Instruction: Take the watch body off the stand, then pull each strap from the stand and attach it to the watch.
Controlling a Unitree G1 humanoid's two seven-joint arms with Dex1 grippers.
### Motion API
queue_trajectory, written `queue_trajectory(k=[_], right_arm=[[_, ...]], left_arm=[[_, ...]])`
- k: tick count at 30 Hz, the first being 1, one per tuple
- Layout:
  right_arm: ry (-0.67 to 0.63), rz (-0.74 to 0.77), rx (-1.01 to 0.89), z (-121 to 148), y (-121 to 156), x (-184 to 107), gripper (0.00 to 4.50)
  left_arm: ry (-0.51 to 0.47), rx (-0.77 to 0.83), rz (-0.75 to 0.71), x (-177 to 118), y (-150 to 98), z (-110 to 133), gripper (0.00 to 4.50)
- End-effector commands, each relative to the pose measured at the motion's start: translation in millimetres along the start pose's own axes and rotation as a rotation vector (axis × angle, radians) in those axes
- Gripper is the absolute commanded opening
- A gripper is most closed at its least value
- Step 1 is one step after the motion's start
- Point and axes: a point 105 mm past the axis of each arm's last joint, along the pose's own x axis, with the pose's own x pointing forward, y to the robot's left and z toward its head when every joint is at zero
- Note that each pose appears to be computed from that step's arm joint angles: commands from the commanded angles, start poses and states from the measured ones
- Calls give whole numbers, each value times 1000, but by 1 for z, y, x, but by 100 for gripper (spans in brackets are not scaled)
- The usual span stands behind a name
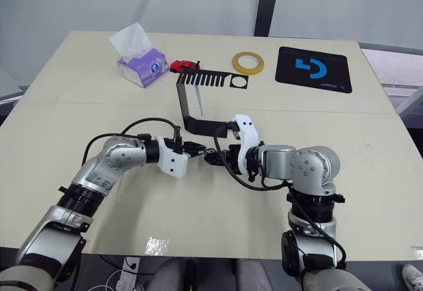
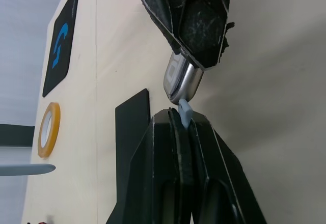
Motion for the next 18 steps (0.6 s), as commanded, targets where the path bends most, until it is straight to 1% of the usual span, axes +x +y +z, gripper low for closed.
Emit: queue_trajectory(k=[1,4,7,11,18], right_arm=[[-5,68,-110,-1,19,-1,152],[-10,66,-161,-3,19,-2,152],[-10,63,-200,-5,17,-3,152],[-8,75,-210,-6,16,-5,152],[-5,92,-220,-8,16,-7,152]], left_arm=[[-67,158,85,-1,13,26,0],[-70,204,126,-1,14,28,0],[-70,209,157,-1,12,28,0],[-69,203,167,-1,7,28,0],[-68,208,215,-1,12,30,0]])
